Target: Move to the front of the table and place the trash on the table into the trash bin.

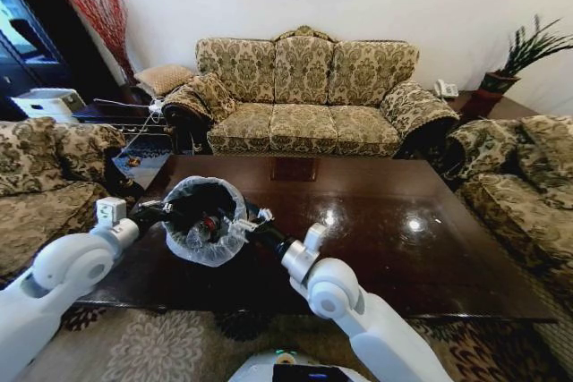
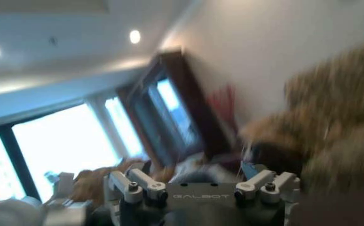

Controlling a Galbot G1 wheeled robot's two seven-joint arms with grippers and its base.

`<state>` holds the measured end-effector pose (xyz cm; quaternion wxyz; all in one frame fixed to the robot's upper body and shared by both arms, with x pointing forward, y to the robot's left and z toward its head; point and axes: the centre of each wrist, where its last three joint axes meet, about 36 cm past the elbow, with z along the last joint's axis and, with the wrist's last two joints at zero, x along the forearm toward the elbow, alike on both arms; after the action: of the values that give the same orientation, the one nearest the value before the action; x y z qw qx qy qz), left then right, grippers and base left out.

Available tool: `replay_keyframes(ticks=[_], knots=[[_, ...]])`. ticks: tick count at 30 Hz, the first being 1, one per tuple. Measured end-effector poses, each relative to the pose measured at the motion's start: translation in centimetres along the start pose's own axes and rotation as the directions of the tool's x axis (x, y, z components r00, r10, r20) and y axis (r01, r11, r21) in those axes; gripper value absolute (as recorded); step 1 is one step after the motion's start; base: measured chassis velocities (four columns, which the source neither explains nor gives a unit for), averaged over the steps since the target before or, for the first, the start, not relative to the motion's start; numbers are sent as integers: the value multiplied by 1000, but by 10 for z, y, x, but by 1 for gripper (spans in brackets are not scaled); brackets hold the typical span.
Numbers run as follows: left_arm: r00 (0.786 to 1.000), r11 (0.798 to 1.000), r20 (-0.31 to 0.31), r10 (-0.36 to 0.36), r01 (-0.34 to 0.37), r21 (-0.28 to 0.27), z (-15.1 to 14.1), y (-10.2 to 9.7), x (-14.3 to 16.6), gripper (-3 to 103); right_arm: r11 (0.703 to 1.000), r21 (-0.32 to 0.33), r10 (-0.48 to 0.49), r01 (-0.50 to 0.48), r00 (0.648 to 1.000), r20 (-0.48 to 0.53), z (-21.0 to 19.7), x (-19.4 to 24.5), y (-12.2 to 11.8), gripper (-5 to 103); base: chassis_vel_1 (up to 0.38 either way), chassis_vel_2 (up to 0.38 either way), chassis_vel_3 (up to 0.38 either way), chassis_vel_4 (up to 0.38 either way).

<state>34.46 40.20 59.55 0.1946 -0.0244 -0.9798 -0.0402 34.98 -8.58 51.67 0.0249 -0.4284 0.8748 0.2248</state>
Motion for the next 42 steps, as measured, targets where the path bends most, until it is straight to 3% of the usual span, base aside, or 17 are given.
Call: replay_keyframes(ticks=[2, 7, 9, 11, 13, 15, 18, 20, 21, 23, 24, 28, 36, 39, 40, 41, 42], knots=[[1000, 998, 4, -26, 25, 60, -2, 2, 6, 0, 995, 91, 32, -41, 995, 95, -4, 9, -12, 100, 0, 0, 0, 0], [997, 989, 9, -81, 79, 127, -1, 5, 15, 0, 973, 202, 74, -113, 979, 189, -10, 22, -26, 100, 0, 0, 0, 0], [991, 969, 22, -135, 127, 211, -2, 9, 30, 0, 921, 342, 102, -184, 965, 243, -2, 33, -44, 100, 0, 0, 0, 0], [983, 951, 28, -182, 168, 259, 2, 14, 43, 0, 893, 390, 130, -225, 958, 255, 8, 42, -51, 100, 0, 0, 0, 0], [980, 944, 26, -199, 184, 273, 4, 16, 48, 0, 889, 391, 145, -240, 956, 256, 13, 45, -51, 100, 0, 0, 0, 0], [964, 918, 4, -266, 252, 307, 17, 25, 69, 0, 879, 379, 194, -289, 943, 269, 24, 51, -50, 100, 0, 0, 0, 0], [953, 902, -3, -303, 288, 321, 23, 31, 81, 0, 874, 375, 214, -310, 937, 278, 28, 54, -50, 100, 0, 0, 0, 0], [933, 875, -9, -360, 340, 346, 33, 38, 102, 0, 862, 376, 235, -339, 925, 298, 34, 59, -51, 100, 26, -20, -19, 22], [933, 875, -9, -360, 340, 346, 33, 38, 102, 0, 862, 376, 235, -339, 925, 298, 34, 59, -51, 100, 52, -40, -38, 45], [911, 845, -24, -411, 390, 365, 44, 38, 123, 0, 851, 380, 249, -362, 916, 316, 38, 63, -53, 100, 60, -43, -72, 56], [911, 845, -24, -411, 390, 365, 44, 38, 123, 0, 851, 380, 249, -362, 916, 316, 38, 63, -53, 100, 68, -43, -85, 67], [878, 803, -64, -474, 461, 379, 59, 35, 151, 0, 844, 376, 262, -382, 906, 332, 41, 69, -56, 100, 113, -120, -151, 141], [846, 750, -96, -525, 513, 417, 82, 25, 162, 0, 849, 350, 282, -396, 899, 335, 51, 81, -57, 100, 223, -237, -248, 245], [824, 714, -109, -556, 540, 446, 98, 24, 163, 0, 849, 326, 307, -417, 890, 338, 54, 82, -58, 100, 255, -269, -275, 255], [809, 686, -113, -577, 556, 469, 107, 25, 163, 0, 847, 322, 314, -422, 887, 338, 54, 83, -59, 100, 169, -167, -194, 188], [809, 686, -113, -577, 556, 469, 107, 25, 163, 0, 847, 322, 314, -422, 887, 338, 54, 83, -59, 100, 169, -167, -194, 188], [787, 656, -115, -606, 577, 487, 115, 27, 163, 0, 847, 319, 318, -425, 886, 337, 55, 83, -59, 100, 169, -93, -111, 154]])
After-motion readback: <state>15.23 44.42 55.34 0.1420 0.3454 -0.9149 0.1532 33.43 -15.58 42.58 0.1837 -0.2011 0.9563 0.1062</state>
